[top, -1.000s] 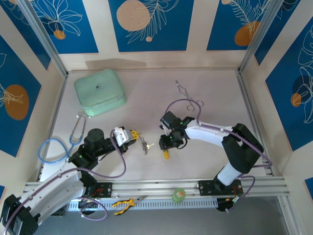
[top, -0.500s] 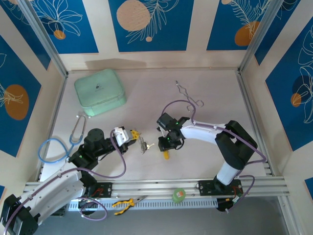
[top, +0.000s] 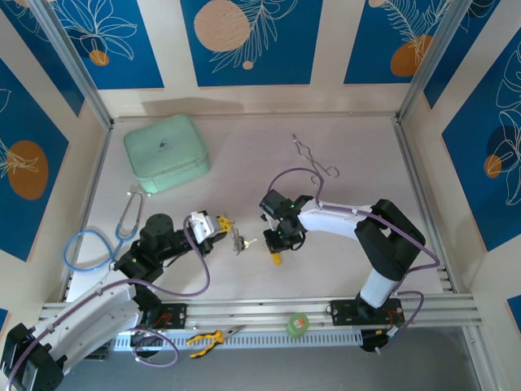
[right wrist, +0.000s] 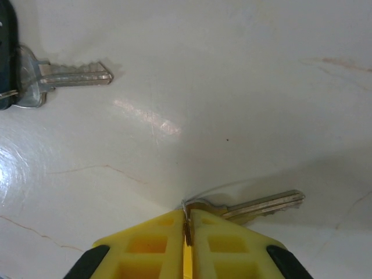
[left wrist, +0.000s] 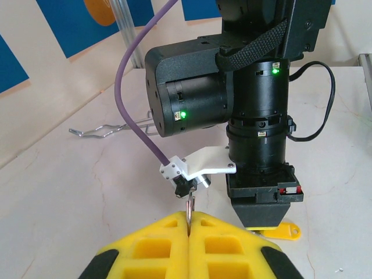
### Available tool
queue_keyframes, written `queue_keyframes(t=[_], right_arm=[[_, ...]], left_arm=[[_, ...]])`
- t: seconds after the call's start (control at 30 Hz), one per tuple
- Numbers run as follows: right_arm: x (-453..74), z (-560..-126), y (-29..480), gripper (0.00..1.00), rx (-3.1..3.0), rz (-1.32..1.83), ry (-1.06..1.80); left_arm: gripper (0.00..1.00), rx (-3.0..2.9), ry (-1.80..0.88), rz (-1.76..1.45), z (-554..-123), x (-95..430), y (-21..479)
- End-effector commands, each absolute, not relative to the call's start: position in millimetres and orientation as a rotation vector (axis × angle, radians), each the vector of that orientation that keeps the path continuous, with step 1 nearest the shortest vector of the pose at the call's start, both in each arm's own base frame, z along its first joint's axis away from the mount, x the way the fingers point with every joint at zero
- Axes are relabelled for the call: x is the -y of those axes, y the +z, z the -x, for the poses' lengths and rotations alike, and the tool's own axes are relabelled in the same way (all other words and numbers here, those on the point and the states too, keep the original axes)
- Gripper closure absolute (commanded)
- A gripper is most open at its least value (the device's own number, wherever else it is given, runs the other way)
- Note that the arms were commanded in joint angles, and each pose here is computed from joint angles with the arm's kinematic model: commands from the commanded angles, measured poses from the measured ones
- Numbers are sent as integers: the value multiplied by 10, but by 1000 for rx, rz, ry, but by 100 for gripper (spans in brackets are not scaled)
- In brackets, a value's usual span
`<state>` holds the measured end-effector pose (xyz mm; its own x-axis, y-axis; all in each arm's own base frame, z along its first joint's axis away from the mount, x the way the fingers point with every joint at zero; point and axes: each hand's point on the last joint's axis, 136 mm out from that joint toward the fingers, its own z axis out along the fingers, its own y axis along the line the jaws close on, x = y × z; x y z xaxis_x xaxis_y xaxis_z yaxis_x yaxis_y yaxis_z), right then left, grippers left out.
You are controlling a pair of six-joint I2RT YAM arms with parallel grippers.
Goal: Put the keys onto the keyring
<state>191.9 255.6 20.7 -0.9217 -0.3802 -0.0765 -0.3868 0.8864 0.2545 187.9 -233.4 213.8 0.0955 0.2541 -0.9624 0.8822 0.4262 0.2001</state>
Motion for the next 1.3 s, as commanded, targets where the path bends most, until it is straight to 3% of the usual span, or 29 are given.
queue_keyframes(t=[0.0, 0.13, 0.77, 1.27], right_arm=[[-2588, -1930, 233, 91, -3027, 632, 405], [-2583, -1941, 236, 100, -3019, 634, 392], [-2633, -2036, 987, 100, -2570, 727, 561], [-2737, -1791, 1417, 100, -2237, 1007, 797]], left_arm=[[100, -1416, -633, -1094, -1856, 2350, 2146], [100, -1416, -632, -1093, -1856, 2346, 2149], [100, -1414, -626, -1096, -1860, 2344, 2145], [100, -1414, -630, -1104, -1849, 2354, 2130]])
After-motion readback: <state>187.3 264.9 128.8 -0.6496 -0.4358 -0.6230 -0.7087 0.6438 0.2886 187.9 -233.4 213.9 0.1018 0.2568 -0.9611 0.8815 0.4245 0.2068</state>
